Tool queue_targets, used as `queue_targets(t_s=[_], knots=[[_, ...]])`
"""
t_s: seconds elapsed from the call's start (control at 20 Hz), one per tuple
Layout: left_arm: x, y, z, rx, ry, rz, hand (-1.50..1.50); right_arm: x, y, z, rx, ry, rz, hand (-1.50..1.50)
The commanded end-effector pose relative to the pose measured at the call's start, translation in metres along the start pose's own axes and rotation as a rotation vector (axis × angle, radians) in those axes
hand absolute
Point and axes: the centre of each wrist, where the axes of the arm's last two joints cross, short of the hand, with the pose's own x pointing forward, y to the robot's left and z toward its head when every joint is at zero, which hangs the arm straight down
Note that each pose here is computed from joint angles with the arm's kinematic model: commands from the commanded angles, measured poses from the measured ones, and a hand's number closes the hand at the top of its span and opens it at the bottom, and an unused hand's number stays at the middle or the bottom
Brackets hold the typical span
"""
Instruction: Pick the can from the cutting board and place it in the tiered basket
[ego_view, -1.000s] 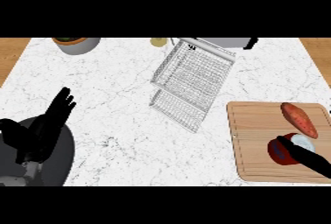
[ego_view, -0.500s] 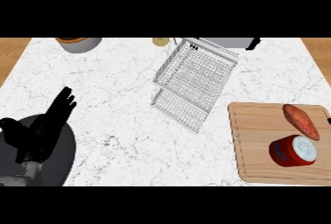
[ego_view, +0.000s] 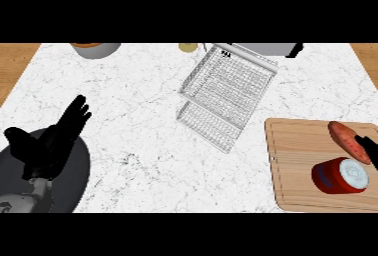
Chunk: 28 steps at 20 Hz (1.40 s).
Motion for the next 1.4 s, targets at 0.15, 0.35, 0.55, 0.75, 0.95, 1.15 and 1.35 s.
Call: queue_targets(t_s=[0.15,0.35,0.55,0.75,0.95,1.15,1.35], knots=[[-0.014,-0.002,0.010,-0.008,0.022,0.019,0.00,0.008,0.034,-0.026,0.011,0.144,0.030,-1.50],[-0.003,0.007,0.001,0.006,0.013,0.009,0.00,0.009,0.058,-0.031,0.012,0.182,0.023,-1.50],[-0.007,0.008,0.018,0.016,0.000,0.017,0.00,-0.029,0.067,-0.062,0.014,0.188,0.063,-1.50],[-0.006,-0.008,0.012,-0.003,0.011,0.021,0.00,-0.038,0.098,-0.059,-0.050,0.182,0.093,-1.50],[-0.009,-0.009,0.011,-0.001,0.000,0.014,0.00,-0.035,0.089,-0.091,-0.088,0.190,0.100,-1.50],[0.004,-0.017,-0.011,0.020,0.007,0.020,0.00,-0.043,0.094,-0.073,-0.082,0.192,0.117,-1.50],[0.011,0.015,0.003,0.011,-0.010,0.007,0.00,-0.044,0.089,-0.083,0.073,0.233,0.122,1.50]])
